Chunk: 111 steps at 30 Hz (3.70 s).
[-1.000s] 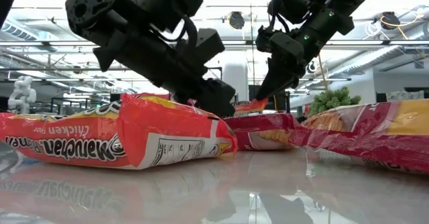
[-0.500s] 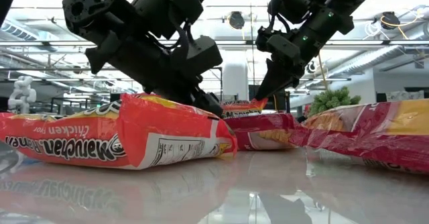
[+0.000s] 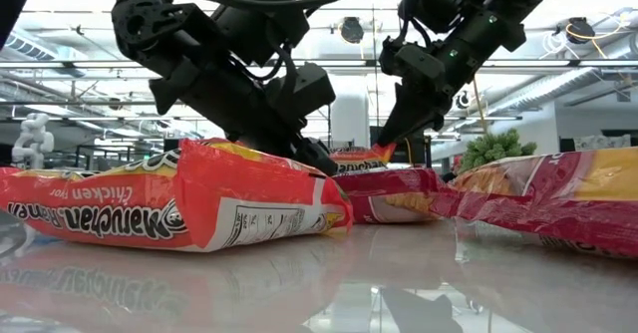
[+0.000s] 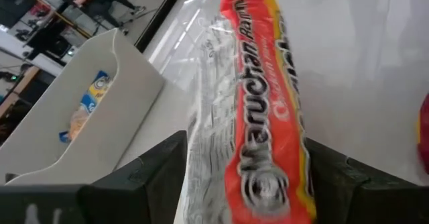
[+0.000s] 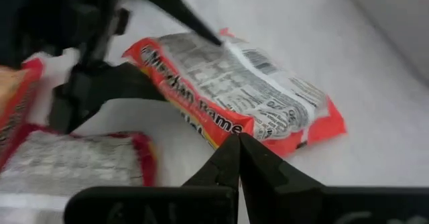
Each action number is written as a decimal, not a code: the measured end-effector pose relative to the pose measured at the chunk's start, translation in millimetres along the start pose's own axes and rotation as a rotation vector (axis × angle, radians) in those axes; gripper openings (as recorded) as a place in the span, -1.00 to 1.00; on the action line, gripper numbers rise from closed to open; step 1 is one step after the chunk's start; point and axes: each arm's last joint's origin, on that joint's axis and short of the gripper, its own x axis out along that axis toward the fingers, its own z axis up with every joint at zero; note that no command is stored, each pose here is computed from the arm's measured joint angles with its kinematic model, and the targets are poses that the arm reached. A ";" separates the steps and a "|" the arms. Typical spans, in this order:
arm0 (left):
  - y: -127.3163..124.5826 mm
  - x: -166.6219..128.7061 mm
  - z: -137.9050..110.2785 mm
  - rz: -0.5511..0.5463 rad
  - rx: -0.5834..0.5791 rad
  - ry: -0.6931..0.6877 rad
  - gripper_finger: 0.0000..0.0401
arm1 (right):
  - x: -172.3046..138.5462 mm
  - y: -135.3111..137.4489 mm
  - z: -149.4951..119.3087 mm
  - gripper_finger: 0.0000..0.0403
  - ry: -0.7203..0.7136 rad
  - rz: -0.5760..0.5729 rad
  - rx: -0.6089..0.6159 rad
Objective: Sort Maruchan noodles
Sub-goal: Put the top orange noodle pack into the black bin
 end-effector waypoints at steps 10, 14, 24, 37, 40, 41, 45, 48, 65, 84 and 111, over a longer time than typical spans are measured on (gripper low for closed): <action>-1.6 -1.8 0.9 -0.003 0.067 -0.009 -0.27 | -0.1 2.0 -0.3 -1.00 0.015 0.063 0.006; -3.1 -3.4 1.3 -0.004 0.079 -0.013 -0.37 | -0.1 1.9 -0.3 -1.00 0.014 0.062 -0.011; 0.5 -6.5 5.1 -0.014 0.085 -0.020 -0.28 | -13.6 -2.1 12.6 -0.63 -0.100 0.043 -0.124; 75.4 -59.5 54.4 -0.028 -0.115 -0.062 -0.27 | -99.0 -0.2 34.6 -0.24 -0.424 -0.020 -0.325; 103.9 -74.5 57.6 0.002 -0.187 -0.029 -0.27 | -114.9 -2.0 36.1 -0.23 -0.484 -0.078 -0.344; 114.3 -79.4 58.2 0.021 -0.220 -0.020 -0.27 | -118.7 -2.4 36.1 -0.23 -0.501 -0.087 -0.353; 155.6 -95.0 55.1 0.095 -0.338 0.023 -0.27 | -120.7 -4.7 29.1 -0.23 -0.499 -0.118 -0.416; 184.4 -104.5 51.7 0.143 -0.415 0.035 -0.27 | -115.6 -6.3 23.2 -0.23 -0.480 -0.133 -0.467; 307.4 -134.6 -20.0 0.080 -0.475 0.357 -0.27 | -112.0 -6.8 20.2 -0.23 -0.512 -0.148 -0.531; 346.0 -90.6 -92.9 -0.116 -0.451 0.616 -0.27 | -114.2 -16.9 26.4 -0.23 -0.543 -0.227 -0.608; 339.3 -95.9 -103.1 -0.222 -0.420 0.643 -0.26 | -115.0 -32.0 29.5 -0.23 -0.542 -0.268 -0.508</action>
